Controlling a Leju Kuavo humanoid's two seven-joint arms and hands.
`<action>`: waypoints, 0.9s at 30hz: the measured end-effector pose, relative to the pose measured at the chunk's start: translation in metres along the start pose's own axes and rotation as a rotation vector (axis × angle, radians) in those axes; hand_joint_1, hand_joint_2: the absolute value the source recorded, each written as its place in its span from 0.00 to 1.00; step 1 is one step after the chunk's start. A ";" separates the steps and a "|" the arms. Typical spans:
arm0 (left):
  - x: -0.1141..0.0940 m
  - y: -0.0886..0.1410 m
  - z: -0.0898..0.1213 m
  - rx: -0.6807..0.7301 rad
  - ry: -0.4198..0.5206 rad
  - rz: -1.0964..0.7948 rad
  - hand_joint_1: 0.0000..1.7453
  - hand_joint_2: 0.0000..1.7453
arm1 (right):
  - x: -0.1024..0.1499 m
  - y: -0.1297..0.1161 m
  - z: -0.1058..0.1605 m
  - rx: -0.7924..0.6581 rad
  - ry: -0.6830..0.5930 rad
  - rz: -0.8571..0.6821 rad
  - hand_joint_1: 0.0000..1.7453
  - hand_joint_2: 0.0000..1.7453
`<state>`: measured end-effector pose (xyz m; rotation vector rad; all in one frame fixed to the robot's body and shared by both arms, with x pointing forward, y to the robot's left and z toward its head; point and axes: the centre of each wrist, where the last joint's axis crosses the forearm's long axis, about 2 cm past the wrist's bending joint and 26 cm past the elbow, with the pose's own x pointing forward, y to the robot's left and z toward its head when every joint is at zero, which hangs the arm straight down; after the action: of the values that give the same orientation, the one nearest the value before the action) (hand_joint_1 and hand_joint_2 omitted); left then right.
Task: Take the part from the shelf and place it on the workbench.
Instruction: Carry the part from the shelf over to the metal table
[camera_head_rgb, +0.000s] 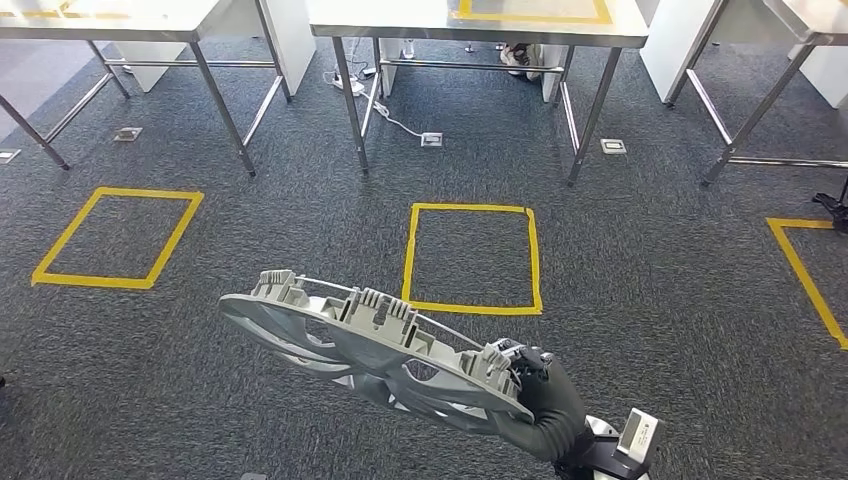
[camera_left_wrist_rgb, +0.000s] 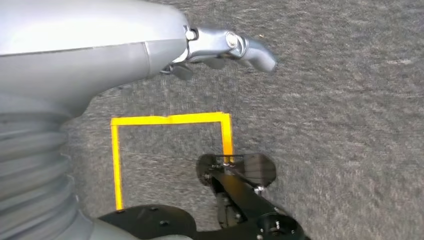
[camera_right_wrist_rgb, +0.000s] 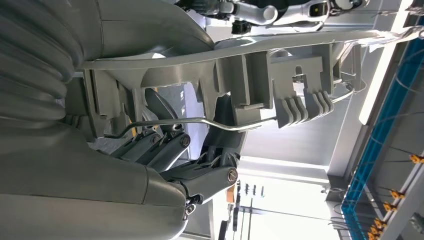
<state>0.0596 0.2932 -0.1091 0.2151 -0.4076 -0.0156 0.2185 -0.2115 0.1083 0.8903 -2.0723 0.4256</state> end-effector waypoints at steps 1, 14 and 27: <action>0.000 0.000 0.000 0.001 -0.001 0.000 0.00 1.00 | 0.000 0.000 0.000 0.000 0.000 0.001 1.00 1.00; 0.003 0.000 -0.001 -0.001 -0.003 0.001 0.00 1.00 | 0.001 -0.002 -0.001 -0.007 -0.005 0.013 1.00 1.00; 0.005 -0.001 -0.001 0.003 -0.006 -0.002 0.00 1.00 | 0.004 -0.002 -0.002 -0.015 -0.020 0.007 1.00 1.00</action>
<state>0.0649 0.2919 -0.1083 0.2183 -0.4132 -0.0176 0.2196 -0.2137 0.1120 0.8813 -2.0944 0.4057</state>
